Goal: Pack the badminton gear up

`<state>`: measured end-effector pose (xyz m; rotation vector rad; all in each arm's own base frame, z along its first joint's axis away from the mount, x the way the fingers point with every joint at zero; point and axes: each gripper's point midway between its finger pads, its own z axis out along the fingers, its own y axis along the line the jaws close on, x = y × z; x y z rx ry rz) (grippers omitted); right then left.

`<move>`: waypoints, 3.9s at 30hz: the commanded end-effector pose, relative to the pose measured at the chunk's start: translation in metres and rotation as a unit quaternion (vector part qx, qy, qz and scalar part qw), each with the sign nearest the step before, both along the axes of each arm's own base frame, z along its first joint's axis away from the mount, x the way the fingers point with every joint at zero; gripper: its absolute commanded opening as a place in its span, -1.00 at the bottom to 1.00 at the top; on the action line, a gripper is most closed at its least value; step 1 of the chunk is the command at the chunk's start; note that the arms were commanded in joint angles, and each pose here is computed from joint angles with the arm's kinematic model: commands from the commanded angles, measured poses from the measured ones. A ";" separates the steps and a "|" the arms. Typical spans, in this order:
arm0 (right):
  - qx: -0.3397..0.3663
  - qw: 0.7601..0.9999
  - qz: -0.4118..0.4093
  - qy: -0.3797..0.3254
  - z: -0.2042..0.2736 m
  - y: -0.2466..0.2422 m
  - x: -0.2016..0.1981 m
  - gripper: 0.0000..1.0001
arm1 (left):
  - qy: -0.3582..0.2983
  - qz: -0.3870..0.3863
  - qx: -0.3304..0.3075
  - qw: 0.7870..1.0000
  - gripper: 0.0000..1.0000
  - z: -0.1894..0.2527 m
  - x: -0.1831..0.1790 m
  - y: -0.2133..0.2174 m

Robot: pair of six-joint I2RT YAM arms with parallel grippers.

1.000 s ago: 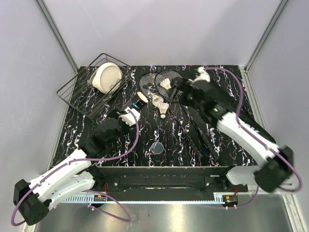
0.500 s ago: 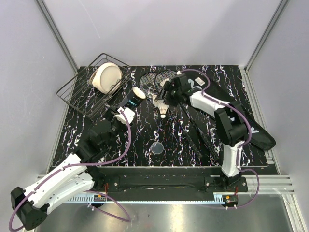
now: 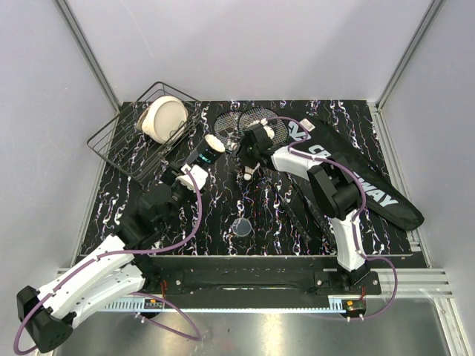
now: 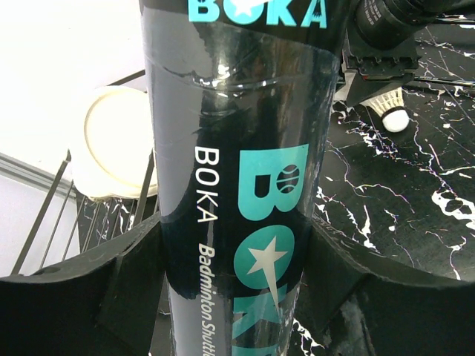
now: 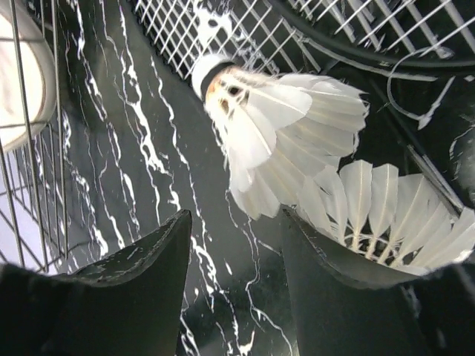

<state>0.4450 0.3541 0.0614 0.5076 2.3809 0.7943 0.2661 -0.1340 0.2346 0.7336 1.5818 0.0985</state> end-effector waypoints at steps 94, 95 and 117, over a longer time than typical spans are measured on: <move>0.181 0.895 0.371 -0.170 0.233 0.036 -0.235 0.49 | -0.040 -0.248 0.034 0.967 -1.00 0.001 -0.040 -0.066; 0.178 0.904 0.353 -0.160 0.225 0.038 -0.231 0.48 | -0.045 -0.241 0.028 0.969 -1.00 0.006 -0.038 -0.065; 0.099 0.960 0.125 -0.231 0.198 -0.106 -0.083 0.99 | -0.007 -0.030 0.052 0.998 -1.00 -0.004 0.006 -0.011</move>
